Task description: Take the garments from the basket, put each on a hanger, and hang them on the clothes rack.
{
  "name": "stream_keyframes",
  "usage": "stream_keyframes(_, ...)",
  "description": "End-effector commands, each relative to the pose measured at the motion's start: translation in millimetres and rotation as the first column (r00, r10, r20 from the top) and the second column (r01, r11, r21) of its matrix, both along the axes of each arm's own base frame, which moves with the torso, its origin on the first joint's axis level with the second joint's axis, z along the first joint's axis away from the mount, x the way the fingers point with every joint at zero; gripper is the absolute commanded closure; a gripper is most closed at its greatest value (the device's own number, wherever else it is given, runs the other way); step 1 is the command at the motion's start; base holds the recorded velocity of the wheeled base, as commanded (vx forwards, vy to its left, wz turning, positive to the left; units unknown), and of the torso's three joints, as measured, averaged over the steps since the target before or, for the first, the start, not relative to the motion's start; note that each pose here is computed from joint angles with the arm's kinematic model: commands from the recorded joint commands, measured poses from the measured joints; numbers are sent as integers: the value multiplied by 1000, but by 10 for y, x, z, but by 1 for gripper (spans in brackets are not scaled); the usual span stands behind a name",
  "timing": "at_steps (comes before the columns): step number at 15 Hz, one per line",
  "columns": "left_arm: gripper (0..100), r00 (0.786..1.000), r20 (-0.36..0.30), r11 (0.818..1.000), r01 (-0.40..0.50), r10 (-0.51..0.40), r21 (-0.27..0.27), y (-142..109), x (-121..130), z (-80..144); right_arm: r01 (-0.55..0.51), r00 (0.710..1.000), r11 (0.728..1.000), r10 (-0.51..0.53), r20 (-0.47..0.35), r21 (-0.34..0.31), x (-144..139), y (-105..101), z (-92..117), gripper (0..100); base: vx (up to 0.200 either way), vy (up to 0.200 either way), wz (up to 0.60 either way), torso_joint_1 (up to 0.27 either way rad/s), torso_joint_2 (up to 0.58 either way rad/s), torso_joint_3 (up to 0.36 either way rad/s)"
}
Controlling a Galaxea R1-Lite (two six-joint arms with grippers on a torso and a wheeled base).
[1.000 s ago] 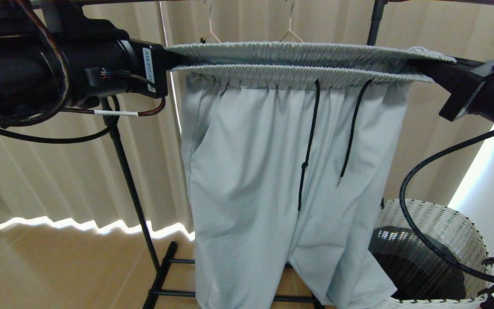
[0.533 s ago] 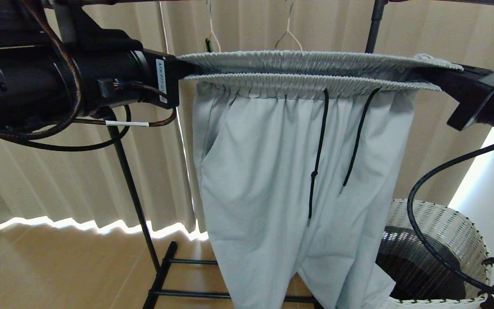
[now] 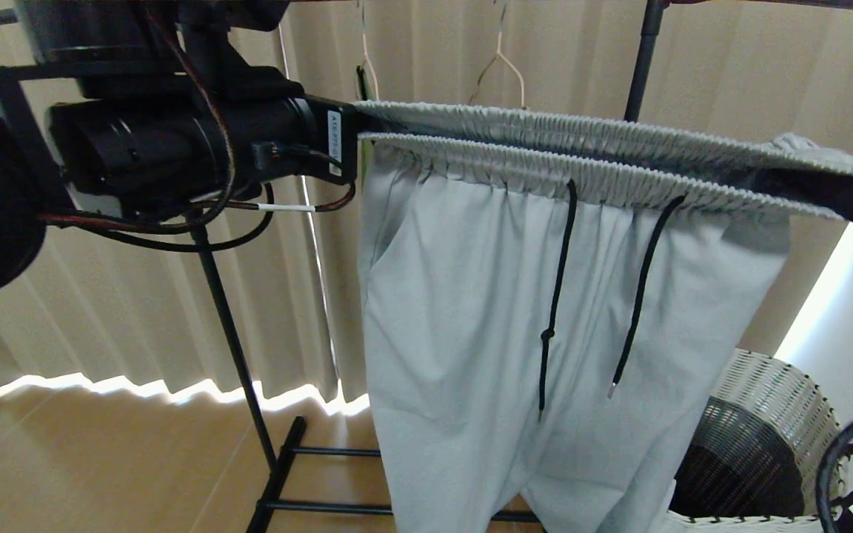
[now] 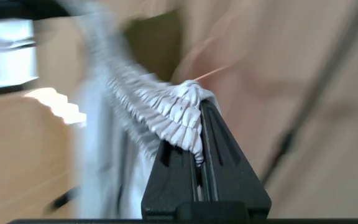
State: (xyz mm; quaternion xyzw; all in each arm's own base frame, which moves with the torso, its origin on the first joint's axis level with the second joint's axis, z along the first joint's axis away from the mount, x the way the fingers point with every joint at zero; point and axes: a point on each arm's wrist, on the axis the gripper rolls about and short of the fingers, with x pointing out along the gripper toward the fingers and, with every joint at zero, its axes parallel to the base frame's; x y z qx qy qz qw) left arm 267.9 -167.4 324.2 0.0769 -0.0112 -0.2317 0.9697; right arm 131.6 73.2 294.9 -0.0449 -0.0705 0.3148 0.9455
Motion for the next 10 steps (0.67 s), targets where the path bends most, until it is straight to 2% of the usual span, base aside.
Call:
stream_keyframes(1,100,999,-42,1000,-5,5,22,-130,141,-161,-89,996,996,89,16,1,-210,-50,-50,100,0,0,0,0,0,0)
stream_keyframes(3,100,999,-51,1000,-3,4,17,-153,149,-182,-149,989,989,149,11,-8,-217,-37,-87,100,0,0,0,0,0,0)
stream_keyframes(6,100,998,-58,1000,-4,5,13,-143,134,-190,-146,989,989,146,1,-12,-185,-22,-99,100,0,0,0,0,0,0)
stream_keyframes(9,100,997,-73,1000,-3,4,14,-60,7,-192,-109,994,994,108,-23,-22,-69,-9,-119,100,0,0,0,0,0,0)
stream_keyframes(10,100,997,-72,1000,0,1,13,13,-105,-175,-45,998,998,43,-45,-34,79,-42,-140,100,0,0,0,0,0,0)
